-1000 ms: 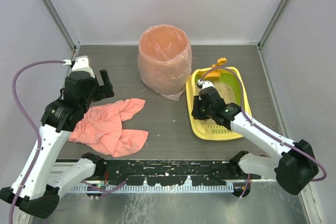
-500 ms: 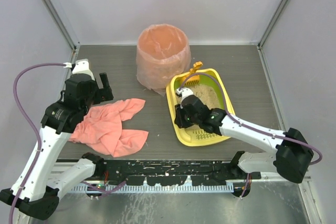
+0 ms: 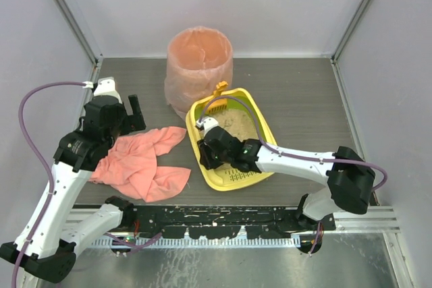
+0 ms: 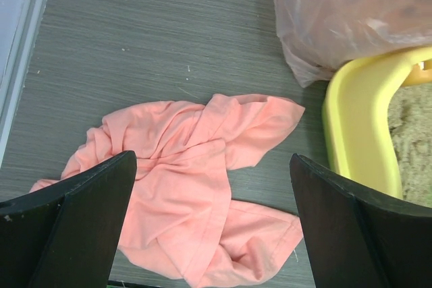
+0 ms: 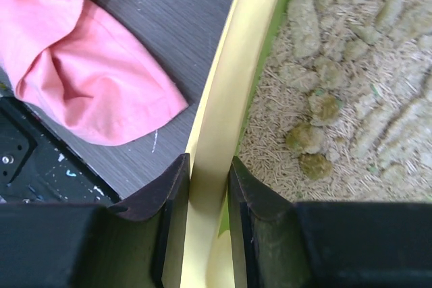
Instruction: Clean the litter box
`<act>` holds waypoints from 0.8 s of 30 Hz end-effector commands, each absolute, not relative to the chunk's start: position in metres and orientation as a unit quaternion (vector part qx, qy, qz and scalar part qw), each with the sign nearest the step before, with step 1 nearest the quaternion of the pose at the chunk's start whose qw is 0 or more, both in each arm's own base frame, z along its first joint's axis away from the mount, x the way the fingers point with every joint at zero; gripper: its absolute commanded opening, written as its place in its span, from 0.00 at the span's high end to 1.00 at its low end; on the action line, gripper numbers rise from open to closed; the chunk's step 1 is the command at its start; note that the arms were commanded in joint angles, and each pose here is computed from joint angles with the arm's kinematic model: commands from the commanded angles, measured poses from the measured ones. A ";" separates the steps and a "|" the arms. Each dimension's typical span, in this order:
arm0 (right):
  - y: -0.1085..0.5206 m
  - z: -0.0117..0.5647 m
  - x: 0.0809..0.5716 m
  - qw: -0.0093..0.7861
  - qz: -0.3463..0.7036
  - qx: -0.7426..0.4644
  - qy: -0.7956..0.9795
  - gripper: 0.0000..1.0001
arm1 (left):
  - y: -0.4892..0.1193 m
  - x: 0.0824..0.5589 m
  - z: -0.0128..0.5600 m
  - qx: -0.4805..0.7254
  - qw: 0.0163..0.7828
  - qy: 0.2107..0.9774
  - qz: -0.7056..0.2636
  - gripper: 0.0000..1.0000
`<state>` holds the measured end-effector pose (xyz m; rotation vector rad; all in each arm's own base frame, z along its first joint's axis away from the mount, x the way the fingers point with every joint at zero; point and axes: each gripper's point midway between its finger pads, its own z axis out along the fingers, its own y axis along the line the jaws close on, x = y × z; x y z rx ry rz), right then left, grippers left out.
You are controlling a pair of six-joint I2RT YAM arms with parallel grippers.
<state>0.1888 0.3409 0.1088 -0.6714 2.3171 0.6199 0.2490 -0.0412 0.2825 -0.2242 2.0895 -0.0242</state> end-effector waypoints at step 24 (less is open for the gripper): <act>0.287 0.261 0.253 0.582 0.152 -0.153 0.784 0.27 | -0.031 0.234 0.262 -0.071 0.500 0.863 0.007 0.02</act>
